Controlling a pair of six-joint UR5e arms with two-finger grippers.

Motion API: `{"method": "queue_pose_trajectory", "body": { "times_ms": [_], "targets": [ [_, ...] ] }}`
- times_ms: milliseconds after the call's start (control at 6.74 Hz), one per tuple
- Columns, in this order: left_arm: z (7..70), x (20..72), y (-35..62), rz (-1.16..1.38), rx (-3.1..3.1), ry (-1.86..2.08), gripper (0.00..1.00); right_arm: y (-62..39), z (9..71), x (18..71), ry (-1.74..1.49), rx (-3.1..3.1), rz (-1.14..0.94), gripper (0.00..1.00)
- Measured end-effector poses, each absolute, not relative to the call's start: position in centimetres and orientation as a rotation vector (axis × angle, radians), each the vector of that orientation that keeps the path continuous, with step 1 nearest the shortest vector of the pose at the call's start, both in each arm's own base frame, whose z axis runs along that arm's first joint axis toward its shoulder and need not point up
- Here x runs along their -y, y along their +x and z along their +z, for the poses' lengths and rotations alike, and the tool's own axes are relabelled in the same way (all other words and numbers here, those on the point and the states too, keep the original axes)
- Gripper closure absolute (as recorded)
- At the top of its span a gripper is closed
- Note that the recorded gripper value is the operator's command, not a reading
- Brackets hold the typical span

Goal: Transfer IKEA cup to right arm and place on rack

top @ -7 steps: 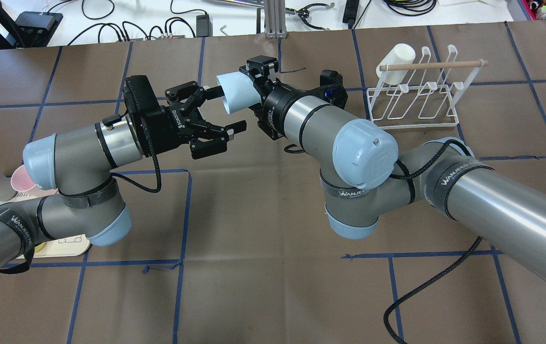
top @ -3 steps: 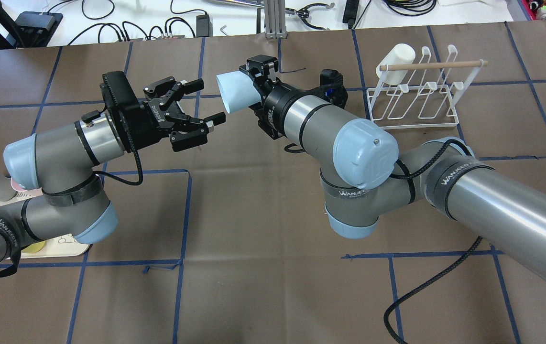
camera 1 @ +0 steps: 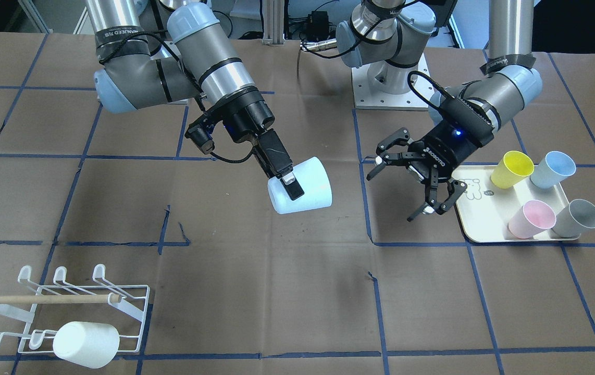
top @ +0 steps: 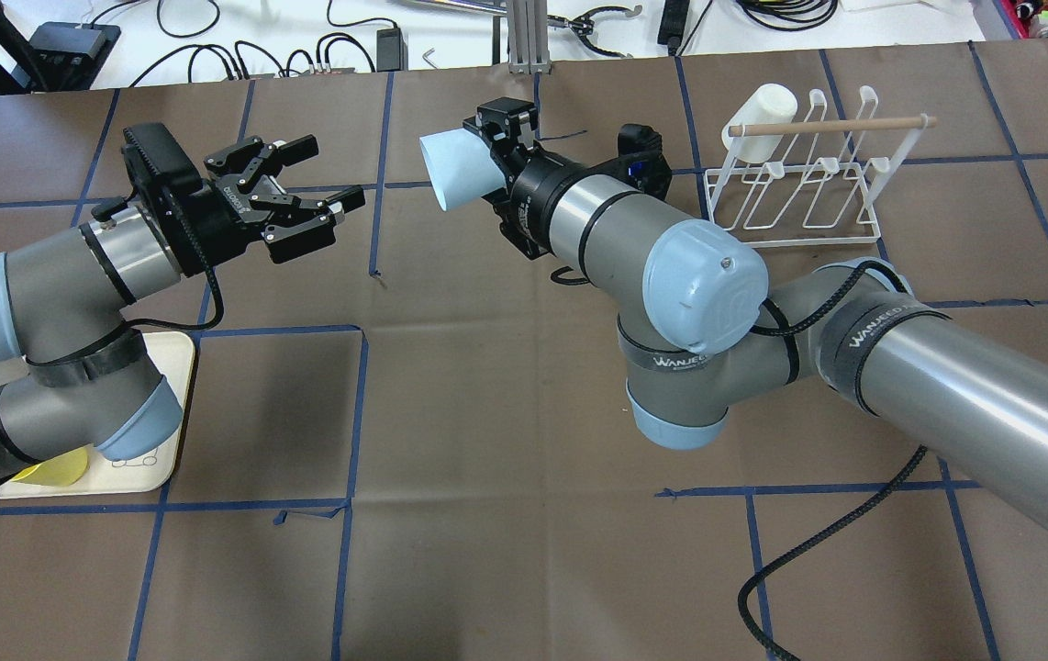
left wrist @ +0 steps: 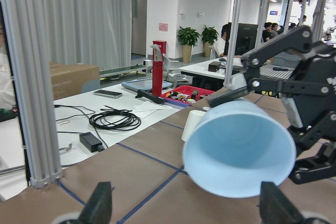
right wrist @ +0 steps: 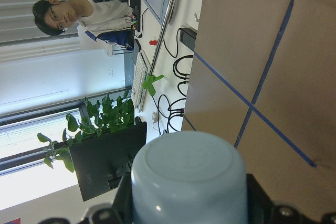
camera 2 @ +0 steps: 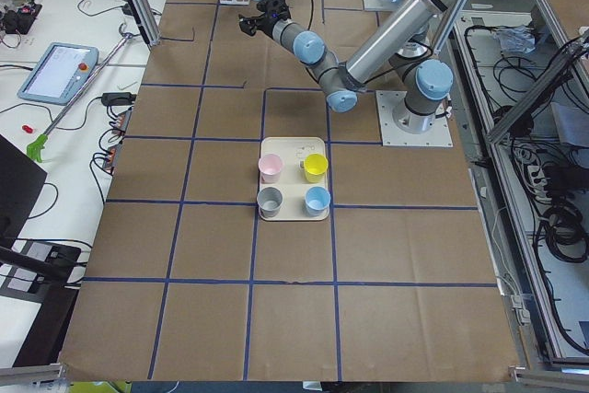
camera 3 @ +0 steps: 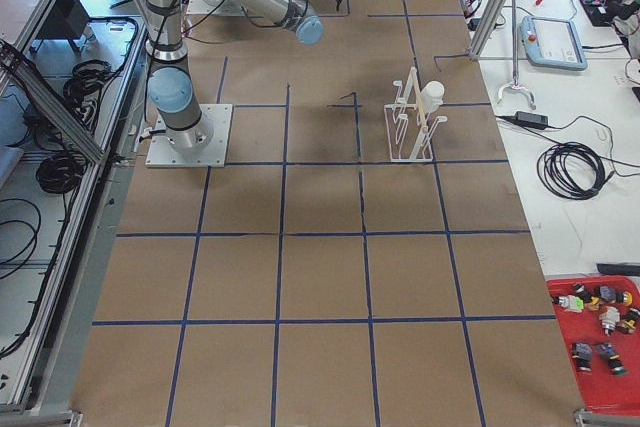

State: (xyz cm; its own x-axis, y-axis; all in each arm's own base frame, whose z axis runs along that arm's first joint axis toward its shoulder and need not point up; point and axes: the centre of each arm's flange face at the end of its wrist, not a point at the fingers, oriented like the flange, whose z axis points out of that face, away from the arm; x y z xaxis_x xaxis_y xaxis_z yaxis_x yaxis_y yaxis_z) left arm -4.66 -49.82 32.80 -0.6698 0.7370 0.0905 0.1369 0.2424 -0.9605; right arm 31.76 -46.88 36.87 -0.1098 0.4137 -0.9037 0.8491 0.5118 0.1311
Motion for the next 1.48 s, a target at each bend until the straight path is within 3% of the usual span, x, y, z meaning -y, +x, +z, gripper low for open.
{"method": "queue_pose_trajectory", "body": {
  "times_ms": [445,890,1483],
  "targets": [
    [34.7,56.8,-2.3,1.29,2.384,-0.657,0.01,22.6,37.2,52.2,0.876,-1.903,-0.887,0.79],
    [39.2,61.8,-6.3,0.879,2.756,-0.653,0.01,12.7,37.3,56.1,0.568,-2.154,-1.262,0.8],
    [45.3,59.8,-8.6,0.401,2.964,-0.271,0.01,1.6,35.9,62.6,0.059,-2.485,-1.655,0.81]
  ]
}}
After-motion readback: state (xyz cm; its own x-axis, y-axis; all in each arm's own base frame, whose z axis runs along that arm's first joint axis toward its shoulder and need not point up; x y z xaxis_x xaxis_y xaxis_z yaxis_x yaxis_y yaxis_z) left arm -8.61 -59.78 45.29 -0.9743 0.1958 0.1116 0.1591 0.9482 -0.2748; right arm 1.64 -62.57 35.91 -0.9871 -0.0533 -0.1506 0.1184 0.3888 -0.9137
